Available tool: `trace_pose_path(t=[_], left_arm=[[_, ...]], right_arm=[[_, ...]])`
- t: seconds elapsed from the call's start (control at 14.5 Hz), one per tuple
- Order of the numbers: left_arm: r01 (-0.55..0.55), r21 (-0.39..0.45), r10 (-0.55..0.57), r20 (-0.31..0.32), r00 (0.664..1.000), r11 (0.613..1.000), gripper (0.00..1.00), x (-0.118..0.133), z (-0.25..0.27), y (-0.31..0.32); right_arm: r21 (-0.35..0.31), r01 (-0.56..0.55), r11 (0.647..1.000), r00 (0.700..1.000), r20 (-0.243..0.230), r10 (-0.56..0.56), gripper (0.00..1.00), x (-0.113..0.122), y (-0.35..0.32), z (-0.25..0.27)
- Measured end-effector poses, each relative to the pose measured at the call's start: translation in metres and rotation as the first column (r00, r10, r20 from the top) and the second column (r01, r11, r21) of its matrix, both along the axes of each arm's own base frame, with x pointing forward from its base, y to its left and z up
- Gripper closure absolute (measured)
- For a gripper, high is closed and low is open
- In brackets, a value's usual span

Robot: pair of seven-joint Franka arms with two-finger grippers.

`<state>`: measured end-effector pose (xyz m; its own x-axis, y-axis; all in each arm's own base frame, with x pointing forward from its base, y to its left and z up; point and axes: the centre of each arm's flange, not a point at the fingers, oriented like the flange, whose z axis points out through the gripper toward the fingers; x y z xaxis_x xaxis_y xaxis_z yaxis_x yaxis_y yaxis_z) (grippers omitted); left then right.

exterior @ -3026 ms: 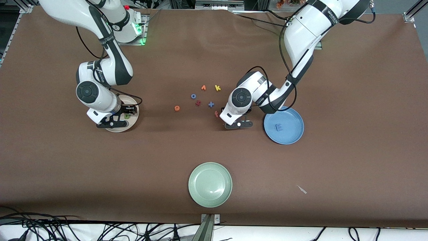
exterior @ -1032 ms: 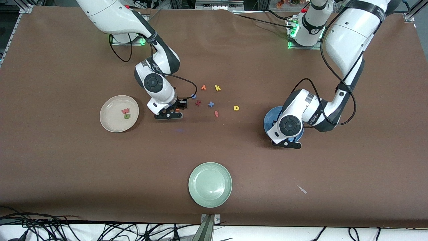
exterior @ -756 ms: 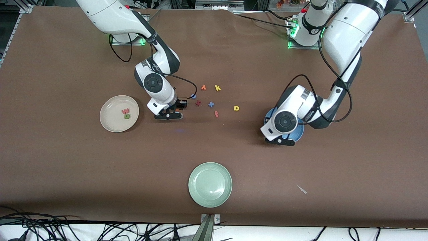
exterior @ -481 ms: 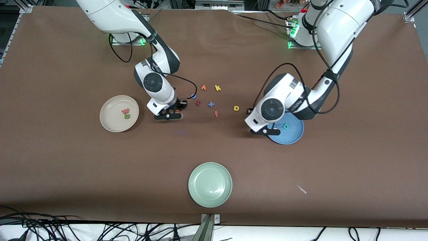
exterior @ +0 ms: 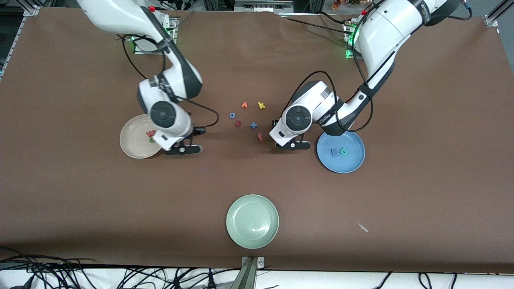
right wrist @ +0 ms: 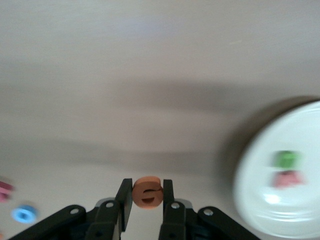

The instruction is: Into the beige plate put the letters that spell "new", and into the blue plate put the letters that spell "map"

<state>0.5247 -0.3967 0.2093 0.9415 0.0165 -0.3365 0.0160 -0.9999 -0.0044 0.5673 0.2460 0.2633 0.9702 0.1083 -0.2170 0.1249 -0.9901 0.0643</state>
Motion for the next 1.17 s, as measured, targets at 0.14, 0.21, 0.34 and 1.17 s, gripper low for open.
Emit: trace_pose_path(t=[0.14, 0.21, 0.34, 1.17], left_arm=[[-0.006, -0.018, 0.006, -0.002, 1.000, 1.000, 0.22, -0.001, -0.014, -0.003], [-0.006, -0.019, 0.006, -0.008, 1.000, 1.000, 0.22, -0.002, -0.020, -0.004], [-0.007, -0.017, 0.007, -0.015, 1.000, 1.000, 0.27, -0.003, -0.027, -0.003], [0.001, -0.020, -0.001, -0.013, 1.000, 1.000, 0.68, -0.008, -0.043, -0.010]], right_arm=[[-0.033, -0.001, 0.999, 0.999, -0.044, -0.001, 0.71, 0.010, -0.045, 0.004], [-0.048, 0.010, 0.999, 0.998, -0.068, -0.014, 0.71, 0.012, -0.063, 0.002], [-0.074, 0.038, 0.997, 0.994, -0.101, -0.046, 0.71, 0.013, -0.085, -0.008], [-0.074, 0.111, 0.991, 0.976, -0.179, -0.123, 0.00, 0.054, -0.113, 0.056]])
